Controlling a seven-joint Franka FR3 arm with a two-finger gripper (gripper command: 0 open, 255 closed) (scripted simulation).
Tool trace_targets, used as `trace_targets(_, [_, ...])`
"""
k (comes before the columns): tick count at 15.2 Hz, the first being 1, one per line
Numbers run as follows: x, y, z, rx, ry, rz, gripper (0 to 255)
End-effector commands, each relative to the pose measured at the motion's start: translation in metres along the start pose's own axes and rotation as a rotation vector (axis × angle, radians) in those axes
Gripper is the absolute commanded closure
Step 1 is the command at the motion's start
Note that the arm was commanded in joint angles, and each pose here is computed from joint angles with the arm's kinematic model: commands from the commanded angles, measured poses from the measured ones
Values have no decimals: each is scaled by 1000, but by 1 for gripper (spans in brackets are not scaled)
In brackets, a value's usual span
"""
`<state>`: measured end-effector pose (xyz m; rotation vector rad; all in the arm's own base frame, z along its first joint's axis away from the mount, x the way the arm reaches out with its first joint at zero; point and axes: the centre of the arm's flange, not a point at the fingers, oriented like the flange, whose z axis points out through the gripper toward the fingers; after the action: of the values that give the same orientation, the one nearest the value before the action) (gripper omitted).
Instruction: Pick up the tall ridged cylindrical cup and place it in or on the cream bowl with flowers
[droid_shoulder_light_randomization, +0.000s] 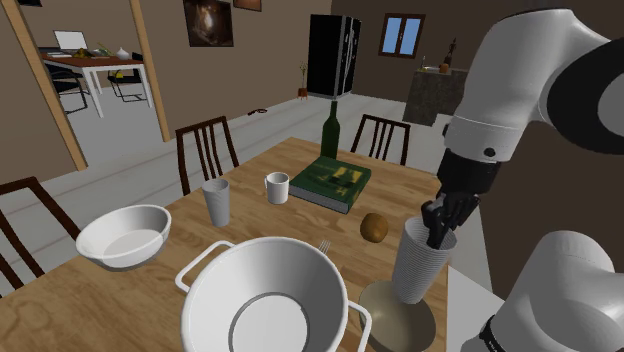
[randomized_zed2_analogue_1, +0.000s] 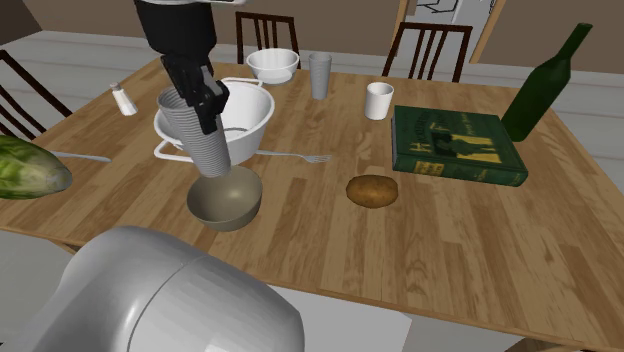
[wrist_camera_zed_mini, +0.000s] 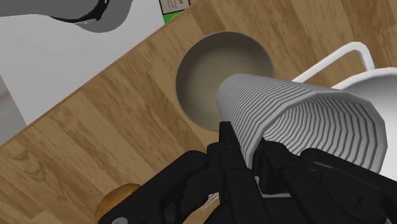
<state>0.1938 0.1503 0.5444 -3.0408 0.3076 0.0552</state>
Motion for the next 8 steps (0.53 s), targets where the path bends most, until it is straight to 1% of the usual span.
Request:
trace_targets(1, [2, 1, 10, 0, 0, 0, 255])
trace_targets(8, [3, 4, 47, 0, 0, 0, 255])
